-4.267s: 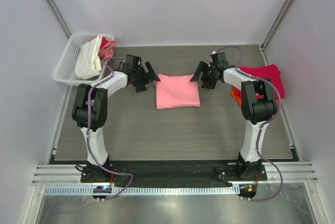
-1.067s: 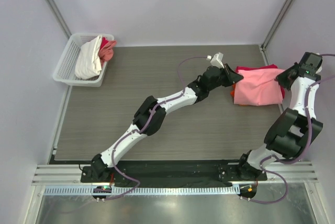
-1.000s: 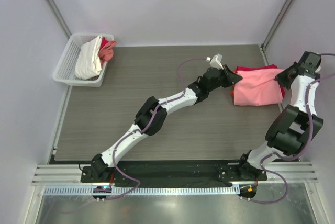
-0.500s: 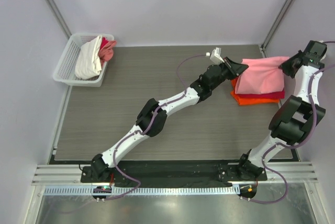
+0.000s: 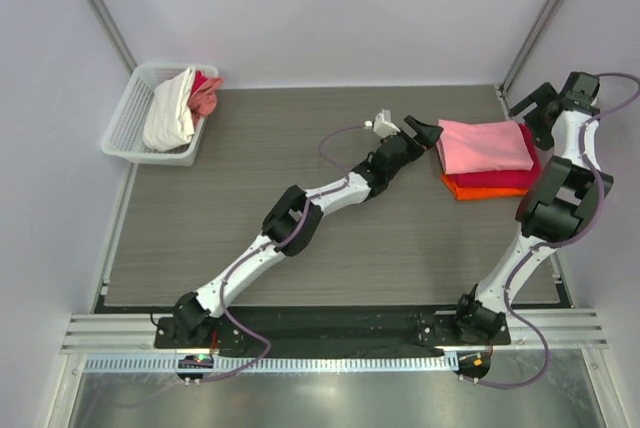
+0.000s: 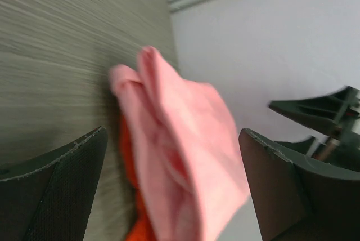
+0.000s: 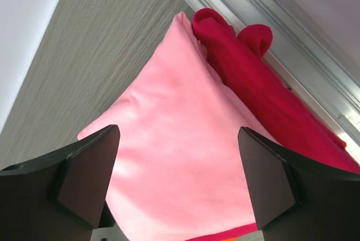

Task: Fold and stack the t-shirts
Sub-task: Neatly place the folded tshirt to the corner

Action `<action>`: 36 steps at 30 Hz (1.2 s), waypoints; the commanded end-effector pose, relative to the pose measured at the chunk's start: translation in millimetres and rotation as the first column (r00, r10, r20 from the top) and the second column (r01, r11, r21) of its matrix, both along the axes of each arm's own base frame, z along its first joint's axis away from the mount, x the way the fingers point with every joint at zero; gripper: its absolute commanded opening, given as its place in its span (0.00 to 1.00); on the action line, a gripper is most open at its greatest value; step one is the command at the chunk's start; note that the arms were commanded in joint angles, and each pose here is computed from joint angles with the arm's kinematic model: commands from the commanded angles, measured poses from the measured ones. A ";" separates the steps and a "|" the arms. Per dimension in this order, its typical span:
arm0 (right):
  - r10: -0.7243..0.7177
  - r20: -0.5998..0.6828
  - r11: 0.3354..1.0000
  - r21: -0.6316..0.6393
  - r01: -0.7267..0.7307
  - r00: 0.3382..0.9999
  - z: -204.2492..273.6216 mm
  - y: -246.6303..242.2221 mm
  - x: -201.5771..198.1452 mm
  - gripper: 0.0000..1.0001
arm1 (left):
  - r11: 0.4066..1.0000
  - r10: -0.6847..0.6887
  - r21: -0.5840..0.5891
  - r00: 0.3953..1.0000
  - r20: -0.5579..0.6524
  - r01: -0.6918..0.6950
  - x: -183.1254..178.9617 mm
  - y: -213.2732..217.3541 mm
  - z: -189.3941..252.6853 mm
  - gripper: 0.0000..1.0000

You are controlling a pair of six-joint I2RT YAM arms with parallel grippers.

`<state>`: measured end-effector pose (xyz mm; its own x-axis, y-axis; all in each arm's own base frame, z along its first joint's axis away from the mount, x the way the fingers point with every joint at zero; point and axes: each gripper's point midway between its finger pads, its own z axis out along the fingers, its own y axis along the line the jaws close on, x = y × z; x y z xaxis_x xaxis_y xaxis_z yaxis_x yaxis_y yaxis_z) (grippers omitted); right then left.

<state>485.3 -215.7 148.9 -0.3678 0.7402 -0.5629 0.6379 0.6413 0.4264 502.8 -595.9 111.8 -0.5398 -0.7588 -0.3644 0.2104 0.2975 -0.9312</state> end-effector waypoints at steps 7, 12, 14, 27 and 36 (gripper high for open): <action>-0.157 0.047 0.955 -0.246 0.164 0.986 81.6 -6.7 -58.2 0.90 | 0.999 -0.032 0.018 0.984 0.178 0.029 3.8 60.3 152.1 0.99; -0.159 -0.006 0.965 -0.210 0.155 0.987 59.2 9.7 -85.3 0.85 | 0.995 -0.071 0.082 0.994 0.088 0.064 -13.4 75.7 136.1 1.00; -0.166 -0.039 0.972 -0.176 0.156 0.985 40.2 12.8 -89.9 0.80 | 0.988 -0.139 0.078 0.989 0.049 0.135 -24.7 66.8 127.0 0.99; -0.159 -0.080 0.987 0.013 0.161 0.984 -17.4 11.9 -82.3 0.63 | 0.959 -0.284 -0.004 0.956 -0.073 0.285 -77.2 9.7 82.1 0.71; -0.203 -0.086 0.979 0.016 0.205 0.975 -34.4 0.9 -72.3 0.56 | 0.967 -0.253 0.000 0.956 -0.145 0.256 -84.0 -3.8 58.0 0.73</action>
<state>398.4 -202.8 103.6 -0.3079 0.8223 -0.4786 0.7920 0.5003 0.3499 409.0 -597.8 149.7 -0.7822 -0.5439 -0.3040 0.1513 0.3075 -0.9395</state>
